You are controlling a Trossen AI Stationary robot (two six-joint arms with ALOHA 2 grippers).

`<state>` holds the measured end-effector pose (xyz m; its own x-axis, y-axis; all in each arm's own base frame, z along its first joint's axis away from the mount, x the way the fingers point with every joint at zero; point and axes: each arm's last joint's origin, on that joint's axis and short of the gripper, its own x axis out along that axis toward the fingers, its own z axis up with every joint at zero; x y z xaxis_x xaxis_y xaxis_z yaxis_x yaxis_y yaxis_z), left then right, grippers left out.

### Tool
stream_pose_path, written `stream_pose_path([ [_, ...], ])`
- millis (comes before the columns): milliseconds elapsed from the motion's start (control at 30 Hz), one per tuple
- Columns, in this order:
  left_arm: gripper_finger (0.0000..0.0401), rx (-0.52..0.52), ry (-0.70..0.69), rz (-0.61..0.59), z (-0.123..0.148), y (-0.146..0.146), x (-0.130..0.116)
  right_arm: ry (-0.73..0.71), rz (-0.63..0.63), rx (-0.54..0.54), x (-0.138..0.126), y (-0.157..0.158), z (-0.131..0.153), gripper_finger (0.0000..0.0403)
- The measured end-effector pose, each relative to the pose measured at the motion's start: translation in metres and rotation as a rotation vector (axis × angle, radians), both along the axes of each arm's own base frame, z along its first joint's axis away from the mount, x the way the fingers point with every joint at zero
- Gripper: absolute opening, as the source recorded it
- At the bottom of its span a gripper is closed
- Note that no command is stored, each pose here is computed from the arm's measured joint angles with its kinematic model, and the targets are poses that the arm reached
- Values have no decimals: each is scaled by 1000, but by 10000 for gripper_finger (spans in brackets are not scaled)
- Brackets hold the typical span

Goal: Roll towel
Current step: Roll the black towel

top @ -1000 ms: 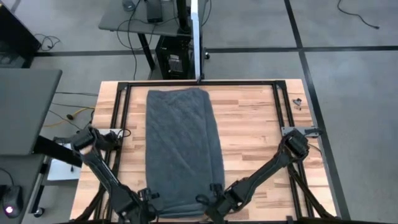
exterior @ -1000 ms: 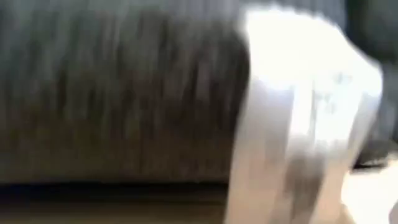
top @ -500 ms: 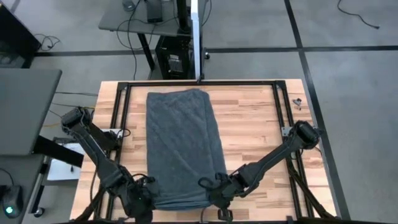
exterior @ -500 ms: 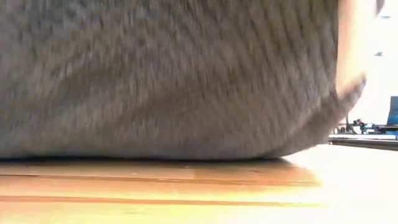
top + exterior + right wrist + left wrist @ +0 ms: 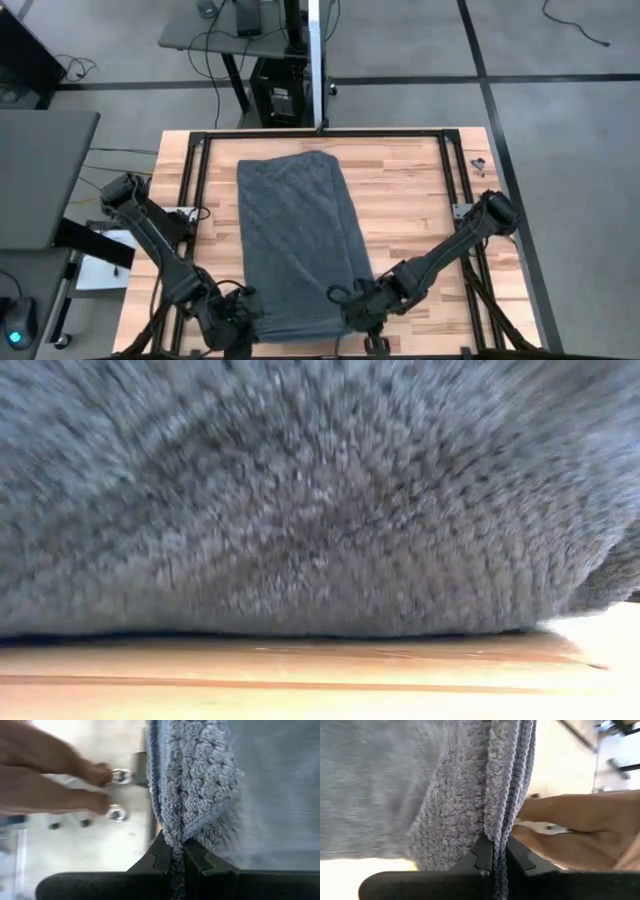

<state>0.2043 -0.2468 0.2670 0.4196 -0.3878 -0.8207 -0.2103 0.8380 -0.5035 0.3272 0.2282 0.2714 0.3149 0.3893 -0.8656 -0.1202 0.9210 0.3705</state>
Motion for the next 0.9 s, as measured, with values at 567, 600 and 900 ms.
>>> stream_pose_path([
  [567,0,126,56,-35,6,15,-19,-43,-150,95,21,-21,8,1],
  [600,0,115,46,-30,4,11,-19,-61,-154,107,17,-11,7,1],
  [900,0,-29,-23,-2,-38,-47,-2,-144,-252,180,-34,64,-16,0],
])
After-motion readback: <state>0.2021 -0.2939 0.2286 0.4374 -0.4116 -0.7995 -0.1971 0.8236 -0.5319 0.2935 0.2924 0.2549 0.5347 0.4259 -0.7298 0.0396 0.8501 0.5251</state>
